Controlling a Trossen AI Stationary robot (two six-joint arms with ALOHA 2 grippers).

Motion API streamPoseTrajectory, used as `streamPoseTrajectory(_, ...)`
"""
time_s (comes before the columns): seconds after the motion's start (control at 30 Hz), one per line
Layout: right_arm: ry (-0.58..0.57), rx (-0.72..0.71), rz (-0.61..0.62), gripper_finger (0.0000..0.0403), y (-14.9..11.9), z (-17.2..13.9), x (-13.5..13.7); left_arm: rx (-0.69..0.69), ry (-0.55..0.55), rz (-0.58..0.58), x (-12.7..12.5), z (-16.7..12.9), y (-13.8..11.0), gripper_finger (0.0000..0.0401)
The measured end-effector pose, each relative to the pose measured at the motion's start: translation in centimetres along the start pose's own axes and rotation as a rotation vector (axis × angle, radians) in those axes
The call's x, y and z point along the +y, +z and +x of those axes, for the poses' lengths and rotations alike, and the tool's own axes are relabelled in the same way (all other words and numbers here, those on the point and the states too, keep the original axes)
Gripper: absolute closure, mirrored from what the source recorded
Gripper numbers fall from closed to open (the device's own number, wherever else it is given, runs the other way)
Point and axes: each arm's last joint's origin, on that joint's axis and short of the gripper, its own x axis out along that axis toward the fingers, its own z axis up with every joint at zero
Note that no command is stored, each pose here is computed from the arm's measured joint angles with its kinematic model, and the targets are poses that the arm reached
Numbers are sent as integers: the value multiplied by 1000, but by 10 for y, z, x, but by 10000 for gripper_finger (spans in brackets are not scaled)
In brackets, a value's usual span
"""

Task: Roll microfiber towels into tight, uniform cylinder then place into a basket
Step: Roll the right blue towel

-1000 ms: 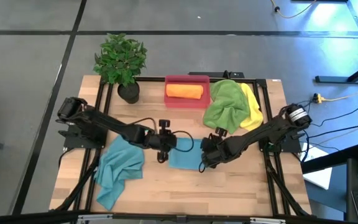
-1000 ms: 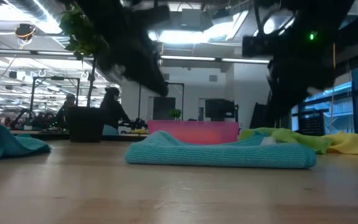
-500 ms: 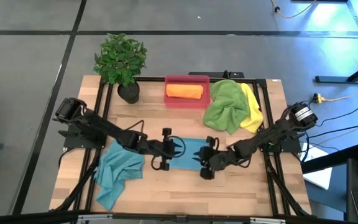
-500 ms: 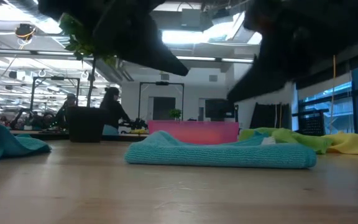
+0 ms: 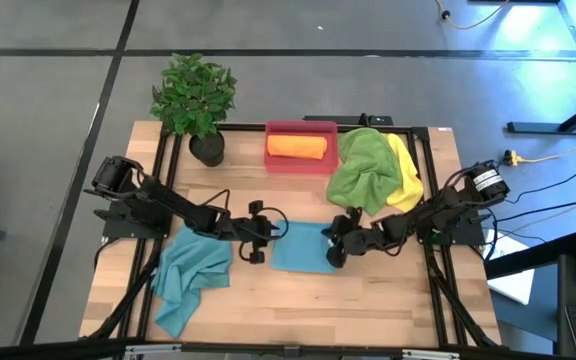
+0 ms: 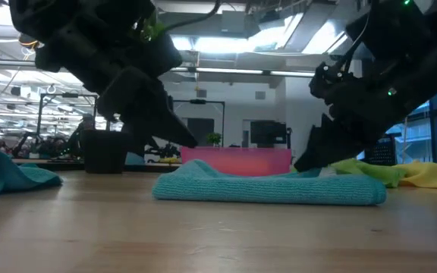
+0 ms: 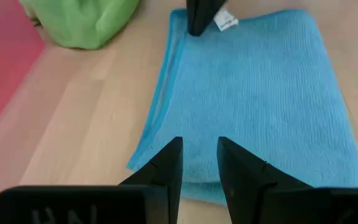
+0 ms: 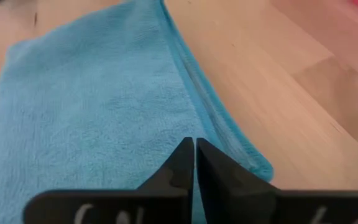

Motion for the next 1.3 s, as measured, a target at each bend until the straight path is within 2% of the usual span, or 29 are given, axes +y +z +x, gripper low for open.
streamPoseTrajectory(0.17,-8,1,9,381,-2,0,-2,-18,-6,-6,0,-1,-1,312)
streamPoseTrajectory(0.37,-12,2,4,393,-2,0,-2,-75,-70,-20,-2,-1,4,312)
streamPoseTrajectory(0.83,-31,16,-14,392,-4,0,-4,53,-52,22,-4,30,-25,312)
streamPoseTrajectory(1.3,-78,-9,-27,391,-3,0,-5,15,-55,34,-5,32,-11,312)
